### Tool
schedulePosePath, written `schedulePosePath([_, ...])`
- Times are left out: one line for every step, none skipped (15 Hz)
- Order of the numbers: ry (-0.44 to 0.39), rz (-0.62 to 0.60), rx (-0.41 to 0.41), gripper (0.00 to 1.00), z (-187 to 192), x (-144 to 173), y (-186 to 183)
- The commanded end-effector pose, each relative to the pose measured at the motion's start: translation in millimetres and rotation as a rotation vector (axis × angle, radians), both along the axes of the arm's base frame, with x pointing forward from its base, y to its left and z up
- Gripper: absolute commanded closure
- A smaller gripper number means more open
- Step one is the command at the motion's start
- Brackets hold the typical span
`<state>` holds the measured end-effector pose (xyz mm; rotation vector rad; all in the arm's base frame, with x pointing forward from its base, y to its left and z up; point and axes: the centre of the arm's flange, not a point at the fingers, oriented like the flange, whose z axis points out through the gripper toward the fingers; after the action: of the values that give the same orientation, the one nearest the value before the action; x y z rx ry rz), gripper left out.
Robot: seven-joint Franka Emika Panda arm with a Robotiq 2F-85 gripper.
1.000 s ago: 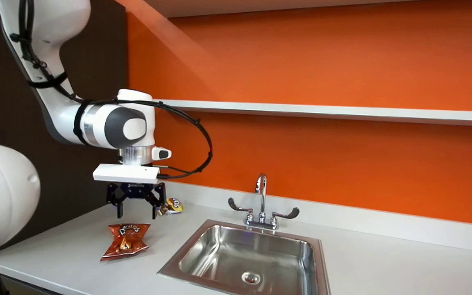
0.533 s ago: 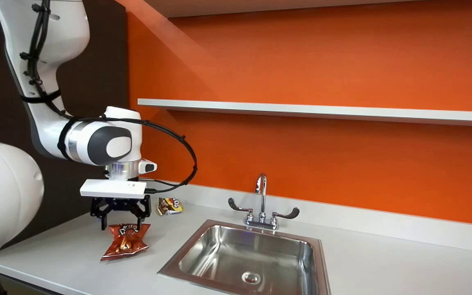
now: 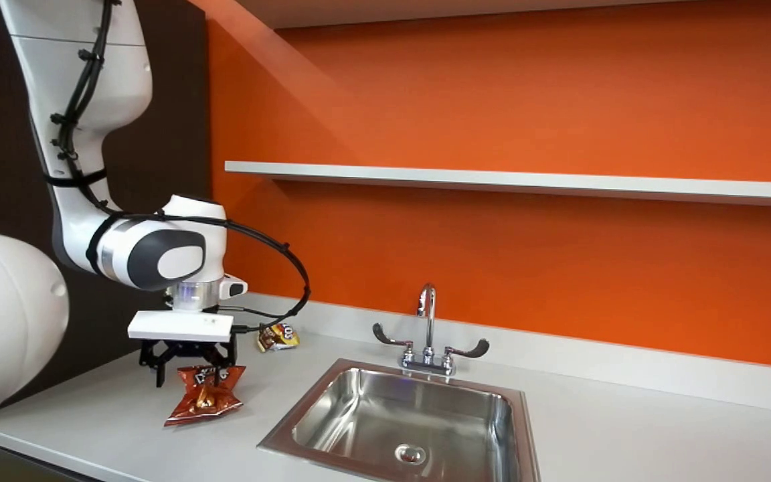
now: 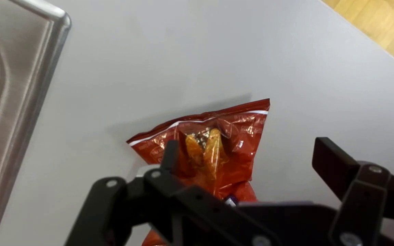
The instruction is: Put the orange packet on the bottom shelf above the sink.
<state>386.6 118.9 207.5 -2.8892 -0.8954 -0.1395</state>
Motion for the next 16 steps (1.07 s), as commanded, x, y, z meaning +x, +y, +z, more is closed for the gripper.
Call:
schedulePosePath([-0.03, 0.039, 0.022, 0.0, -20.5, 18.3, 2.2])
schedulePosePath([-0.035, 0.042, 0.022, 0.0, -23.4, 21.6, 2.7])
schedulePosePath([-0.038, 0.044, 0.021, 0.0, -26.5, 24.8, 2.9])
schedulePosePath([-0.043, 0.043, 0.021, 0.0, -30.9, 28.1, 1.4])
schedulePosePath([-0.048, 0.045, 0.02, 0.0, -34.7, 31.8, -0.4])
schedulePosePath([-0.051, 0.04, 0.018, 0.0, -38.4, 36.1, -3.2])
schedulePosePath([-0.055, 0.036, 0.017, 0.0, -41.2, 39.7, -5.3])
schedulePosePath([-0.06, 0.036, 0.016, 0.0, -43.8, 43.3, -7.6])
schedulePosePath([-0.064, 0.038, 0.018, 0.0, -46.4, 46.4, -9.4])
schedulePosePath([-0.068, 0.043, 0.018, 0.0, -48.4, 49.3, -11.0])
schedulePosePath([-0.072, 0.047, 0.018, 0.0, -50.8, 52.1, -12.4])
schedulePosePath([-0.077, 0.053, 0.021, 0.0, -51.3, 54.9, -12.3])
schedulePosePath([-0.08, 0.059, 0.022, 0.0, -52.2, 57.3, -12.1])
schedulePosePath([-0.082, 0.067, 0.024, 0.0, -52.3, 58.8, -11.0])
schedulePosePath([-0.085, 0.073, 0.024, 0.0, -52.4, 60.4, -10.1])
schedulePosePath([-0.086, 0.079, 0.024, 0.0, -52.8, 61.6, -8.4])
